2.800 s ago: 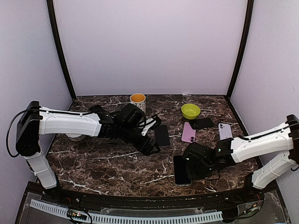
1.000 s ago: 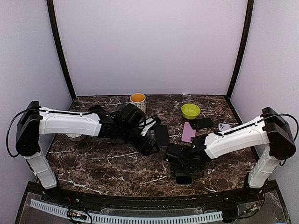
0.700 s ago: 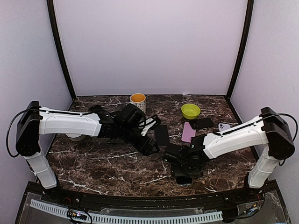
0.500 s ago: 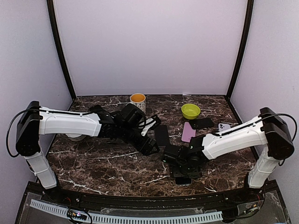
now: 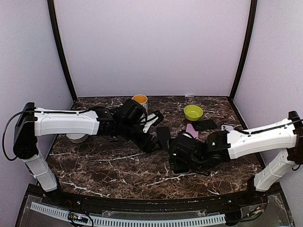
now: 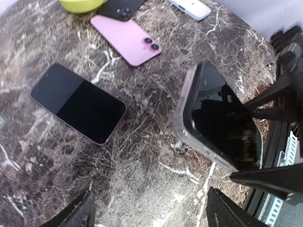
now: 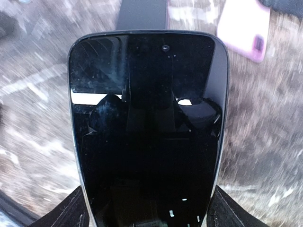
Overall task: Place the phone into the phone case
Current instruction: Pick up the phone with the phone case at the corner of the board, then pass from the right arm to the left
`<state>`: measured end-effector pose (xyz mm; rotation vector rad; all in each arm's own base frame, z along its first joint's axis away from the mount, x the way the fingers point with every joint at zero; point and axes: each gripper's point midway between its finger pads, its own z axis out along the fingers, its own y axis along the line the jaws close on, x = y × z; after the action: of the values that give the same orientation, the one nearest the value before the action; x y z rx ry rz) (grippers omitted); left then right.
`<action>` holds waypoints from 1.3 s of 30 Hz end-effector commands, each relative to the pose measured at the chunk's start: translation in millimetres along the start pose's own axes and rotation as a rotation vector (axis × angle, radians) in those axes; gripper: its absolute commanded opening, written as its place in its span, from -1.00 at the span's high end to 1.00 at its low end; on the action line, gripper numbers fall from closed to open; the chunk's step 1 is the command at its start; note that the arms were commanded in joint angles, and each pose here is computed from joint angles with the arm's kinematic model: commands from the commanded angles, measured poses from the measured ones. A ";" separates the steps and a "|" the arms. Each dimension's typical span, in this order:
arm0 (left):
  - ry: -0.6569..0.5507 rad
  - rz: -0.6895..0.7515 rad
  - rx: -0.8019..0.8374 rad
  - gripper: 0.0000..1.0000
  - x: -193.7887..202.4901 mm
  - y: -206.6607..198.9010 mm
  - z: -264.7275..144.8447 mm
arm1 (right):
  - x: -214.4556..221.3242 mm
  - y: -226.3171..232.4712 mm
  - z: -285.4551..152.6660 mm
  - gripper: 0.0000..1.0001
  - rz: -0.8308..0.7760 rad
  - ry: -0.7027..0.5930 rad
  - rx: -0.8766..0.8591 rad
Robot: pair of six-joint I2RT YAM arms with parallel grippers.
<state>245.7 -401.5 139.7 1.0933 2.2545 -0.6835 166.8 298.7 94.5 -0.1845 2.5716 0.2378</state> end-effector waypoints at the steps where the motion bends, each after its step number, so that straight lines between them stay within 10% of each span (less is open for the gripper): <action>1: -0.187 0.091 0.042 -0.69 -53.9 -20.3 -61.2 | -69.7 16.1 -49.2 -0.01 0.012 -0.299 -0.091; 15: -0.694 0.009 0.225 -0.55 -133.9 -57.2 -154.3 | -158.9 29.8 -154.1 0.10 -0.118 -0.762 -0.235; 39: -0.792 0.000 0.262 0.25 -176.0 -67.7 -148.0 | -171.5 45.8 -167.3 0.13 -0.272 -0.842 -0.228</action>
<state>248.4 -436.6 353.6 0.7467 1.5863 -1.1754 217.8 320.6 310.5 -0.4685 1.7131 0.3518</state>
